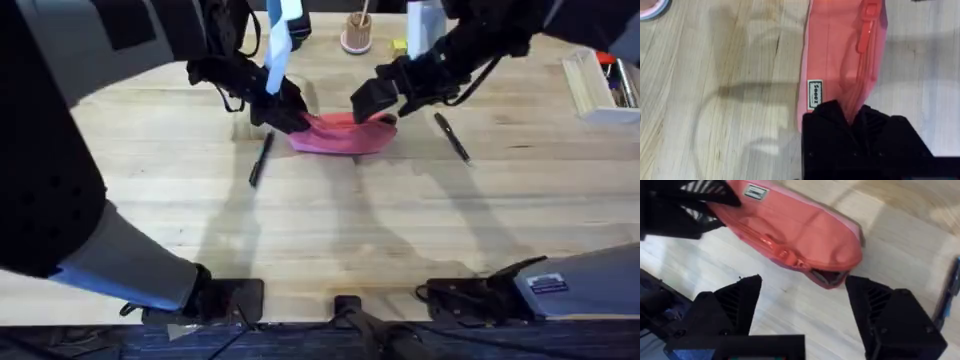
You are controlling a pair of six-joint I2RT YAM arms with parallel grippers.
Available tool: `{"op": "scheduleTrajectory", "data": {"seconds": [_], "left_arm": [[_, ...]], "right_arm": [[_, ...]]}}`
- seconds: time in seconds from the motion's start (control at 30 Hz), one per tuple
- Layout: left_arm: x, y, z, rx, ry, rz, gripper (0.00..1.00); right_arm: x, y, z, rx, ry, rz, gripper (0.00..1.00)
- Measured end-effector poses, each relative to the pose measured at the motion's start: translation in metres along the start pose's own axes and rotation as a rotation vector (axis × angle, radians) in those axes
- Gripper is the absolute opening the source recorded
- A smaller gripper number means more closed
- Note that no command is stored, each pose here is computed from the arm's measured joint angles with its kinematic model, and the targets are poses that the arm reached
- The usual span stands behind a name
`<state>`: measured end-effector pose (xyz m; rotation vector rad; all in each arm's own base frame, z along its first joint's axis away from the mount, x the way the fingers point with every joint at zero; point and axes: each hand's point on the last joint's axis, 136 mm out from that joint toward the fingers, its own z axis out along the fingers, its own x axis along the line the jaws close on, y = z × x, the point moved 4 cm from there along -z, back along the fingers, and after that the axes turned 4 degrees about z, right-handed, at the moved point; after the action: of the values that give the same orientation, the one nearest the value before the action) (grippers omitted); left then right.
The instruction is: Unzip the bag, pick up the pens from the table one at a time and place them inside, then zip the bag closed.
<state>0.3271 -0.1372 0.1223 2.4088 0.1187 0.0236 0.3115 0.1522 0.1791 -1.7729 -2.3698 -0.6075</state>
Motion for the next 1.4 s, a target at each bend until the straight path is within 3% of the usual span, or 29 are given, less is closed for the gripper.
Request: {"op": "scheduleTrajectory", "data": {"seconds": [0.4, 0.43, 0.5, 0.63, 1.1, 1.4], "left_arm": [[0.000, 0.000, 0.000, 0.000, 0.000, 0.000, 0.042], [0.000, 0.000, 0.000, 0.000, 0.000, 0.000, 0.042], [0.000, 0.000, 0.000, 0.000, 0.000, 0.000, 0.042], [0.000, 0.000, 0.000, 0.000, 0.000, 0.000, 0.042], [0.000, 0.001, 0.000, -0.001, 0.001, 0.001, 0.042], [0.000, 0.001, 0.000, -0.001, 0.001, 0.001, 0.042]], "right_arm": [[-0.009, -0.002, -0.016, -0.030, -0.027, 0.032, 0.997], [-0.010, -0.002, -0.021, -0.045, -0.041, 0.030, 0.997], [-0.002, 0.005, -0.064, -0.222, -0.080, -0.011, 0.997], [0.004, 0.003, -0.079, -0.269, -0.081, -0.058, 0.997], [0.063, -0.011, -0.071, -0.239, 0.144, -0.578, 0.997], [0.065, -0.010, -0.061, -0.226, 0.159, -0.736, 0.997]]}}
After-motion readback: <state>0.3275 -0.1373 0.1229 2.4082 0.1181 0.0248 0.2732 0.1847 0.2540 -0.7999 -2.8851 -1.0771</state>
